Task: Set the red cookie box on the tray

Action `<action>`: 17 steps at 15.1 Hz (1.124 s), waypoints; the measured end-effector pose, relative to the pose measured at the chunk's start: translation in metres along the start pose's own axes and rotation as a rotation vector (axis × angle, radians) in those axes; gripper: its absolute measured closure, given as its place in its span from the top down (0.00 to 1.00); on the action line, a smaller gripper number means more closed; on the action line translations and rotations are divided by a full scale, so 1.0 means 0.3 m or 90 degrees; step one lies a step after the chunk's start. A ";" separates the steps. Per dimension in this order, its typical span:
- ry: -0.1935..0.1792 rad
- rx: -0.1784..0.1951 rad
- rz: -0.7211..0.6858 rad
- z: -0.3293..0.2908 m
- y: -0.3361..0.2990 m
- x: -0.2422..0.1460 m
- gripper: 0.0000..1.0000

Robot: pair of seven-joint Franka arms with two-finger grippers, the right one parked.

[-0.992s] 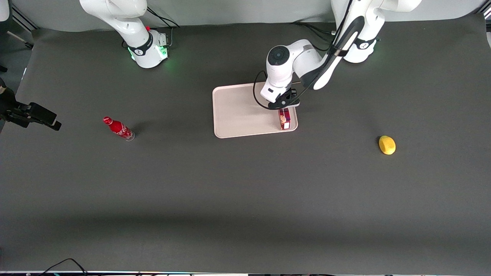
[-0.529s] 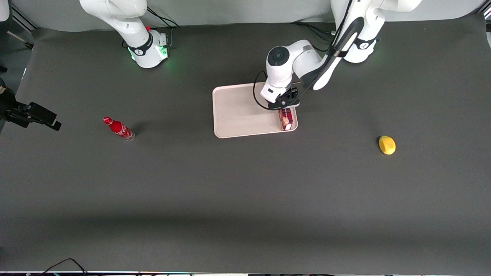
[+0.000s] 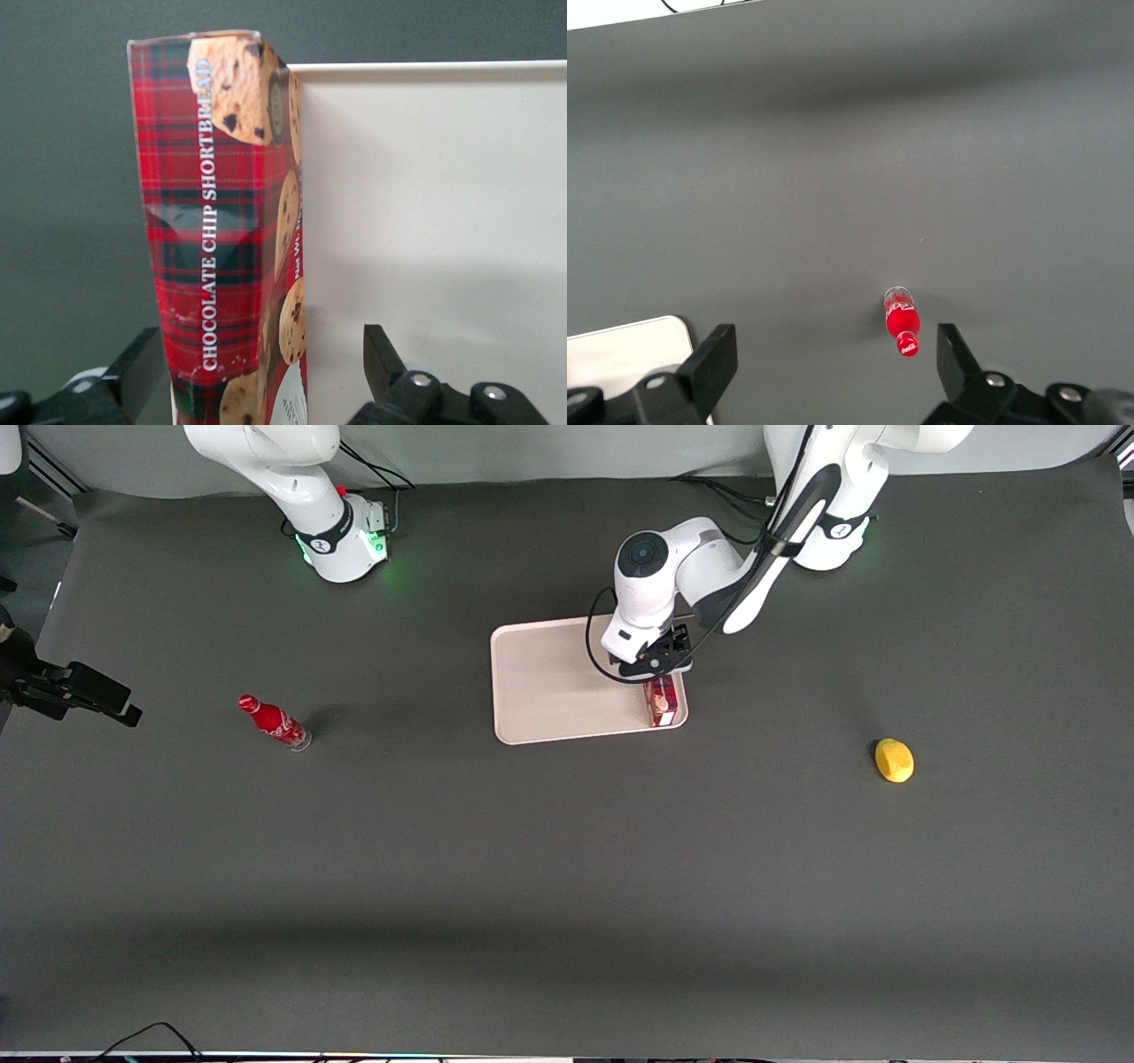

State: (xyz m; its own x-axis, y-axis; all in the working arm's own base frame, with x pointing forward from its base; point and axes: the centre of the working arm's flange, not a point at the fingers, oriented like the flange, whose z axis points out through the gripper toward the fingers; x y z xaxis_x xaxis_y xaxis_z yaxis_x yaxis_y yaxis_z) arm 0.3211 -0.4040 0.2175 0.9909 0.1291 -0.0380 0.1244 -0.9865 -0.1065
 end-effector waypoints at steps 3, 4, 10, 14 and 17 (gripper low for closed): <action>0.008 0.021 0.003 -0.051 0.000 0.031 1.00; 0.011 0.042 0.013 -0.103 0.003 0.058 1.00; -0.019 0.088 0.080 -0.696 -0.108 0.318 1.00; -0.024 0.072 0.126 -0.947 -0.441 0.499 1.00; -0.024 0.055 0.138 -1.045 -0.746 0.614 1.00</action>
State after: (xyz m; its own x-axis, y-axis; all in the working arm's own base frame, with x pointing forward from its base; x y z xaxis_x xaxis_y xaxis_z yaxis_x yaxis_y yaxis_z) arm 0.4918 -0.1911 0.5458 0.9912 -0.0799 -0.1058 -0.0978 -0.9794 -0.1769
